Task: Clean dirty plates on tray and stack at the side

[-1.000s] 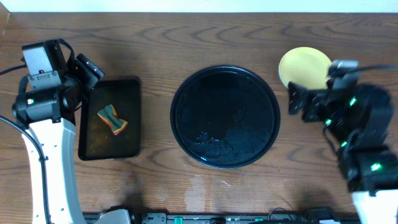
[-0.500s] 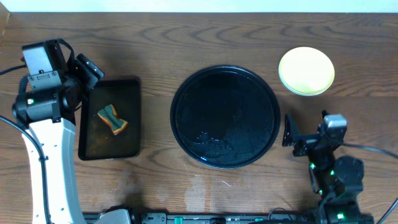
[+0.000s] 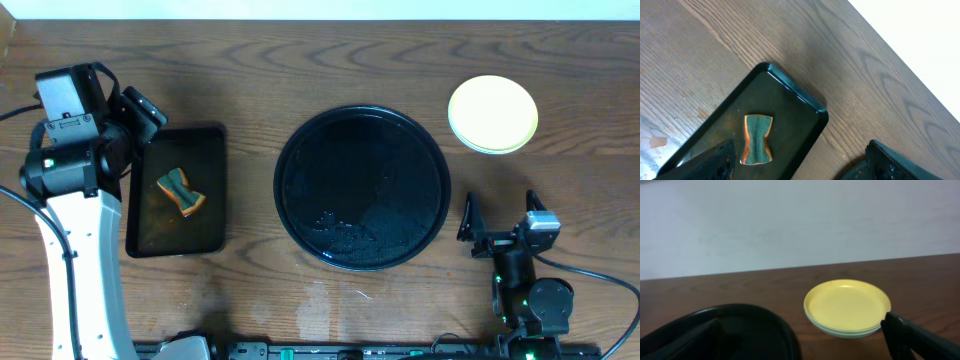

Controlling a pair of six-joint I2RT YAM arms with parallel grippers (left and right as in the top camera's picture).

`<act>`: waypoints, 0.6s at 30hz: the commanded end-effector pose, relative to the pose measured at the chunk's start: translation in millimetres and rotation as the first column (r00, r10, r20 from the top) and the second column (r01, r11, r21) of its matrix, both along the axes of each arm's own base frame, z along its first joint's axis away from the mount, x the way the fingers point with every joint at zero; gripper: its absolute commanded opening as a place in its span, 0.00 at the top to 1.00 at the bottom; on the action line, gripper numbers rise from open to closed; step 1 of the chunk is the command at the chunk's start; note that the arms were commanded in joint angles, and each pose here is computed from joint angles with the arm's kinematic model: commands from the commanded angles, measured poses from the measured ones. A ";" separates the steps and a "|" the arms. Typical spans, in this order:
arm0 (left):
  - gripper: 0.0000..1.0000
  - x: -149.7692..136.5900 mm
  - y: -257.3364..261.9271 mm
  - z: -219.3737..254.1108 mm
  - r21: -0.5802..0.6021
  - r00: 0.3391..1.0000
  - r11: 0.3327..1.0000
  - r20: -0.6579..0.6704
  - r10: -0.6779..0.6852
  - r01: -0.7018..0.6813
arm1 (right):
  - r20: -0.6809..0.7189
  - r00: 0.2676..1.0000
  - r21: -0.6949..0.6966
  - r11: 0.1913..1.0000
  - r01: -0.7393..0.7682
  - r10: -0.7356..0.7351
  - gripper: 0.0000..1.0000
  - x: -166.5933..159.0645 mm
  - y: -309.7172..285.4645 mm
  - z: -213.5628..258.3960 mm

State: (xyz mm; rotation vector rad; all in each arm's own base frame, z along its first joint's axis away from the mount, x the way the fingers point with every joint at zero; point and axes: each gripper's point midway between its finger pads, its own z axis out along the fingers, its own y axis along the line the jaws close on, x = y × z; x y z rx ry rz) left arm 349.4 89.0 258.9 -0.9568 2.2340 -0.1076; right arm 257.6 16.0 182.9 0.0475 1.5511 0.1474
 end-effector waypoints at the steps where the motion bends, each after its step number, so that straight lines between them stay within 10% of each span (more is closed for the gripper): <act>1: 0.16 0.1 0.8 -1.3 0.007 1.000 1.000 -0.006 -0.002 0.002 | 0.027 0.999 -0.030 0.999 0.045 -0.044 0.01 -2.3 -7.9 5.5; 18: 0.16 0.1 0.8 -1.3 0.007 1.000 1.000 -0.006 -0.002 0.002 | -0.087 0.995 -0.148 0.989 0.028 -0.041 0.01 -11.6 -7.7 -26.4</act>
